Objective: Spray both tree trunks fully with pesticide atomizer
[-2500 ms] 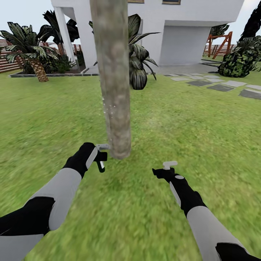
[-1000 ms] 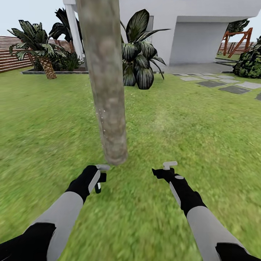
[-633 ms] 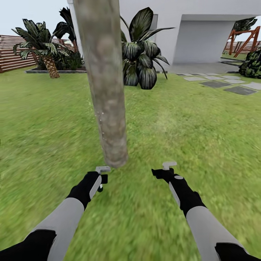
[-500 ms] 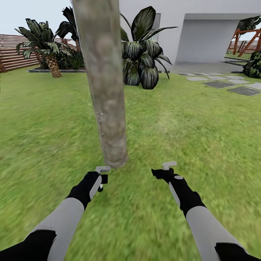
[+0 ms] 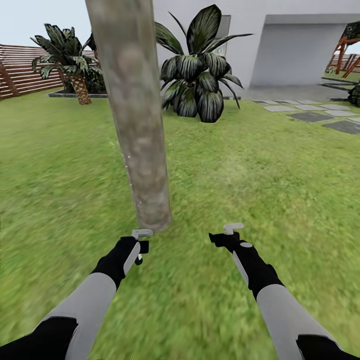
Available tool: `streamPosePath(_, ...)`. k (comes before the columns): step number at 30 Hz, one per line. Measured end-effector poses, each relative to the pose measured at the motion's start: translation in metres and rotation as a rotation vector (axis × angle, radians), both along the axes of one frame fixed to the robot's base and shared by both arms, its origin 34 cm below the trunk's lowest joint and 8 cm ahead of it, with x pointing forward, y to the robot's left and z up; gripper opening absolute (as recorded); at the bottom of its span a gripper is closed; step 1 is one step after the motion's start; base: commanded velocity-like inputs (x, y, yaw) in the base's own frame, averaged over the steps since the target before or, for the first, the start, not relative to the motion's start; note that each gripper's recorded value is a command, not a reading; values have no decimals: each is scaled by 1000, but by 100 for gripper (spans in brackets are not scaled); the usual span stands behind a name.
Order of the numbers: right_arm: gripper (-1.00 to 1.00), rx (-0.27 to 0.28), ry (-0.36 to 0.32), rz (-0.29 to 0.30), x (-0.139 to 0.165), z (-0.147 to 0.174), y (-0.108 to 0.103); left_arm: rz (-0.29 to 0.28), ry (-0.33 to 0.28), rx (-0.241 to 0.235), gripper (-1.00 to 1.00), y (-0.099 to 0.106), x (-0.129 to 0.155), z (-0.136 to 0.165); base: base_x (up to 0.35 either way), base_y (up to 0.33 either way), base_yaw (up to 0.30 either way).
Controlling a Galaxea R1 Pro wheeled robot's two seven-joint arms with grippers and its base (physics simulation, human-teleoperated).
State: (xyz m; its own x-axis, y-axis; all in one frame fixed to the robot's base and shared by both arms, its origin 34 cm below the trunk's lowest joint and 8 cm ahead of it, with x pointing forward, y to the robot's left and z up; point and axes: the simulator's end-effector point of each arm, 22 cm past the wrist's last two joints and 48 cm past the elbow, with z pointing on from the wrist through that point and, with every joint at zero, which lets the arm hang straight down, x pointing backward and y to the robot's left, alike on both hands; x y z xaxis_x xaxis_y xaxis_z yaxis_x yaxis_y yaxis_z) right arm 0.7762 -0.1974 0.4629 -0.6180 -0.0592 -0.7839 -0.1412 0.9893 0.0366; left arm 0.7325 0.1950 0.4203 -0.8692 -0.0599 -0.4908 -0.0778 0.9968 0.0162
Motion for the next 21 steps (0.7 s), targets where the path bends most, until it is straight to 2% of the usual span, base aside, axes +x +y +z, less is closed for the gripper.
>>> streamPosePath(10, 100, 1, 10, 0, -1, -7, 0, 0, 13, -1, -100, 0, -2, -7, 25, -55, 187)
streamPosePath(17, 100, 1, 18, 0, -3, -12, 0, 0, 21, -1, -100, 0, -4, -12, 137, -231, 187)
streamPosePath(21, 100, 1, 23, 0, -3, -15, 0, 0, 27, -1, -100, 0, -5, -15, 23, -272, 192)
